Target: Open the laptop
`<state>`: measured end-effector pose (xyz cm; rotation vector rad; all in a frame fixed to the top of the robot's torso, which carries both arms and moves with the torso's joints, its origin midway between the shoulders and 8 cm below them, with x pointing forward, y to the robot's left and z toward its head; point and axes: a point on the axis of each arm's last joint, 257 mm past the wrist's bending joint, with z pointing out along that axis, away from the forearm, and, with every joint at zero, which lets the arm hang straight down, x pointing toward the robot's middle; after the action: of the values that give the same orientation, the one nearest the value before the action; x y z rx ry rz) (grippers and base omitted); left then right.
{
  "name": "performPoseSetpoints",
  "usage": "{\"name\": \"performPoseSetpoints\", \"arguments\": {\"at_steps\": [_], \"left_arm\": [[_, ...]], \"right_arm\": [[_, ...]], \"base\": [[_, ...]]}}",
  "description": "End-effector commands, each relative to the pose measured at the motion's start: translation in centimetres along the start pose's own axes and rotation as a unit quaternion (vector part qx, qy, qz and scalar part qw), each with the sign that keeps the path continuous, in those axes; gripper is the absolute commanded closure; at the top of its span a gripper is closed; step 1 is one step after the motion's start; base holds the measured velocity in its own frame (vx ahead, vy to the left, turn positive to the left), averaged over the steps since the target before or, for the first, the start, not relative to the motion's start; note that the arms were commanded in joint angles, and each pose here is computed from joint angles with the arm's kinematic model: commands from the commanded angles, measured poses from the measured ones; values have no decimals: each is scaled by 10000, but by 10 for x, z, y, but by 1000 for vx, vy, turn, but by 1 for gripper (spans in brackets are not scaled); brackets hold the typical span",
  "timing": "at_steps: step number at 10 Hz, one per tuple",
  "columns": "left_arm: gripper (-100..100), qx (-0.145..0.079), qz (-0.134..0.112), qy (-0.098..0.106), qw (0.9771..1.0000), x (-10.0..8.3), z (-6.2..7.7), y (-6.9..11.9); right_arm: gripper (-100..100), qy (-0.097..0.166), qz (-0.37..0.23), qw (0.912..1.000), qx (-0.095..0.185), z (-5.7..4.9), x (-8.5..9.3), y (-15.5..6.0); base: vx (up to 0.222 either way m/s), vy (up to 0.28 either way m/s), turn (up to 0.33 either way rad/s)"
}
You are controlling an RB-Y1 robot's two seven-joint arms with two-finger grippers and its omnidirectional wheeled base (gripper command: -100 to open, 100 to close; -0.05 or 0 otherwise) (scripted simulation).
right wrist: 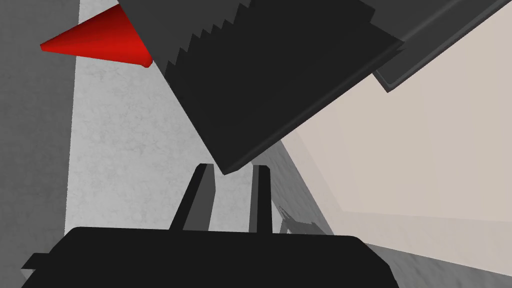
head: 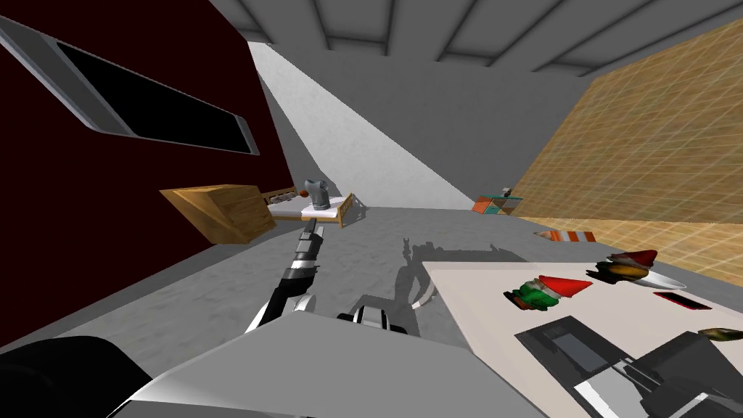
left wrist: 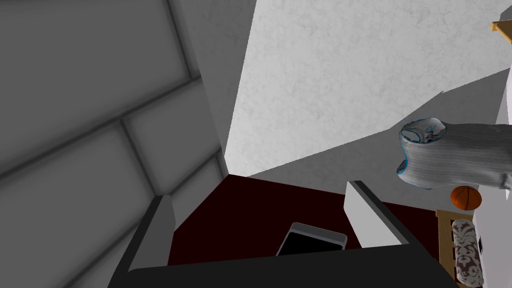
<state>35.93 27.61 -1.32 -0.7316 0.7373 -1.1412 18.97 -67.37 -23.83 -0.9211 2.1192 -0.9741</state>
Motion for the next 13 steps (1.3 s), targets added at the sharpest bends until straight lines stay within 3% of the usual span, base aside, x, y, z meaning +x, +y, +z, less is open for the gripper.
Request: {"name": "performPoseSetpoints", "arguments": {"at_steps": [1,2,4,5,6,7,9,10,13], "left_arm": [[0,1,0,0,10000,0,0,0],[0,1,0,0,10000,0,0,0],[0,1,0,0,10000,0,0,0],[0,1,-1,0,10000,0,0,0],[0,1,-1,0,10000,0,0,0],[0,0,0,0,10000,0,0,0],[0,1,0,0,10000,0,0,0],[0,1,0,0,10000,0,0,0],[0,1,-1,0,10000,0,0,0]], "right_arm": [[100,230,-138,9991,-338,-11,24,19],[100,327,-233,9980,-490,-18,34,26],[100,263,-235,9984,-442,-15,28,19],[100,544,-365,9954,-702,-26,55,45],[100,681,-434,9933,-825,-32,68,58],[100,681,-434,9933,-825,-32,68,58],[100,948,-579,9880,-1077,-47,94,82],[-100,811,-579,9901,-987,-41,83,61],[-100,741,-664,9902,-980,-43,76,39]], "base": [[114,19,5],[163,43,-21],[73,23,-19],[137,20,110],[225,20,72],[148,23,-15],[109,17,51],[70,20,-84],[4,23,-98]]}}
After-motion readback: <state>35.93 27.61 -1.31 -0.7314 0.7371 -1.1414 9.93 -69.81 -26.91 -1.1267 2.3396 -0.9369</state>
